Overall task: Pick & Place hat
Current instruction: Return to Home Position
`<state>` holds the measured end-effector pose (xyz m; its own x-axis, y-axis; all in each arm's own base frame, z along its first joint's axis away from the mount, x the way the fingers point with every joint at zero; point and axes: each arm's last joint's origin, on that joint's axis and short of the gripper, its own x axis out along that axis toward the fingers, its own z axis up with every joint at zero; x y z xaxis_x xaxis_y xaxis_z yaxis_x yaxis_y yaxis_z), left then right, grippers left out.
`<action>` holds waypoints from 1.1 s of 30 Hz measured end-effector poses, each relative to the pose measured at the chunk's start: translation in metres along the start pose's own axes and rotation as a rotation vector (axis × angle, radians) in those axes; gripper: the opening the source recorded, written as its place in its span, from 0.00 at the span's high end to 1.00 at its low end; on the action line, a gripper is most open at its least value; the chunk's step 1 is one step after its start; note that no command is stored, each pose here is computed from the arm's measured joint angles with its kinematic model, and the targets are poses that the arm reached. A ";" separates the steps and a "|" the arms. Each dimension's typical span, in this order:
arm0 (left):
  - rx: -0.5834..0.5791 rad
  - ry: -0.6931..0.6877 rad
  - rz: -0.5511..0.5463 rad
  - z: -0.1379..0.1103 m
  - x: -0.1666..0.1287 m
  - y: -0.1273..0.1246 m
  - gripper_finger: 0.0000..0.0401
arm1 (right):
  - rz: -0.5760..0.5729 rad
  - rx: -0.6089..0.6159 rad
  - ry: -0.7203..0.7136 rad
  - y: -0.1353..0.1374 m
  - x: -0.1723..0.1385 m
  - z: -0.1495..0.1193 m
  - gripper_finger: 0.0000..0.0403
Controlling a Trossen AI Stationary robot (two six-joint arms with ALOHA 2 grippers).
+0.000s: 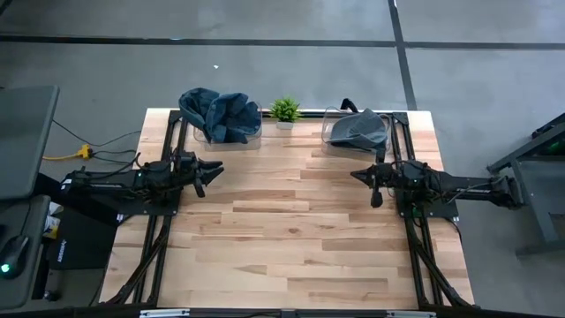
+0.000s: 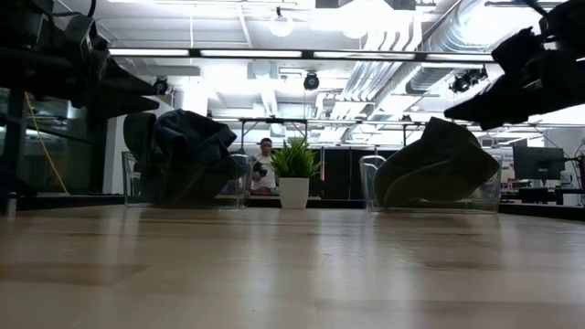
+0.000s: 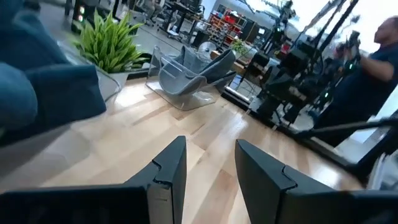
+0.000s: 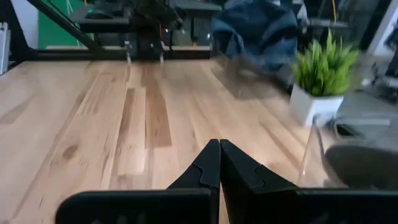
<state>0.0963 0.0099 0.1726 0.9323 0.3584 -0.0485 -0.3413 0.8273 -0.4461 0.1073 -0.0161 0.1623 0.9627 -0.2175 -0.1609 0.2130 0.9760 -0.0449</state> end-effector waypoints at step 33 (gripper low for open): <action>0.137 0.010 -0.022 0.000 0.000 -0.001 0.71 | -0.003 0.110 -0.020 0.000 0.000 0.002 1.00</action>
<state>0.0965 0.0093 0.1725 0.9406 0.3359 -0.0489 -0.3333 0.8866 -0.3207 0.1076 -0.0163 0.1642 0.9649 -0.2212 -0.1417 0.2318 0.9707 0.0632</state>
